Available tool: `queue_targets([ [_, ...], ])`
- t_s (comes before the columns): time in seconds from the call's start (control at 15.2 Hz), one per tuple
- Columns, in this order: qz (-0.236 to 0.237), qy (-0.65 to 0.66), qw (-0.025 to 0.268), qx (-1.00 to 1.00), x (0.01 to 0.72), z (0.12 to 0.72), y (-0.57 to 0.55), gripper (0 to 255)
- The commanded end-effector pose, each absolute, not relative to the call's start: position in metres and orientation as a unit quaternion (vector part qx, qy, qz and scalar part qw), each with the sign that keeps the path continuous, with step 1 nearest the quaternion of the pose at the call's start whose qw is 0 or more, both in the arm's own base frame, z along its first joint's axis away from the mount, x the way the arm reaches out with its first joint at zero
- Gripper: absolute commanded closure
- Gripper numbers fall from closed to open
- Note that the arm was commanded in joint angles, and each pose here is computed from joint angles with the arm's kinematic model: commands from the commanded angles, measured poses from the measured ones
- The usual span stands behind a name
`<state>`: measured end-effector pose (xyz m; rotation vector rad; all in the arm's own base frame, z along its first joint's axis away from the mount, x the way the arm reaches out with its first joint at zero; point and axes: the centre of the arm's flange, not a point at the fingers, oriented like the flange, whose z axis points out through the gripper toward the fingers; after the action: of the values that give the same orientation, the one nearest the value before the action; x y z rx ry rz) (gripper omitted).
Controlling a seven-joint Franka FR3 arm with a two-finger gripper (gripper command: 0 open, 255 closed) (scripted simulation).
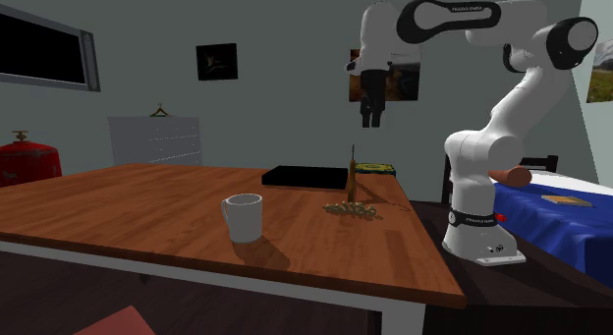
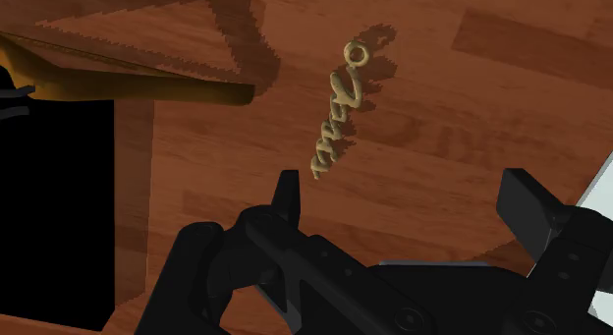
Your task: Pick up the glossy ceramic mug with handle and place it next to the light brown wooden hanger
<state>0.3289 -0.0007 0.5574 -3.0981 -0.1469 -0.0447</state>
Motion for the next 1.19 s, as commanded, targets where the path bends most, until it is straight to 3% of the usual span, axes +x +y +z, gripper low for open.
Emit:
queue_targets([
  [0.0, -0.014, -0.047, 0.020, -0.999, 0.329, 0.557, -0.001, 0],
  [1.12, -0.015, -0.031, 0.024, -0.999, 0.518, 0.464, 0.073, 0],
])
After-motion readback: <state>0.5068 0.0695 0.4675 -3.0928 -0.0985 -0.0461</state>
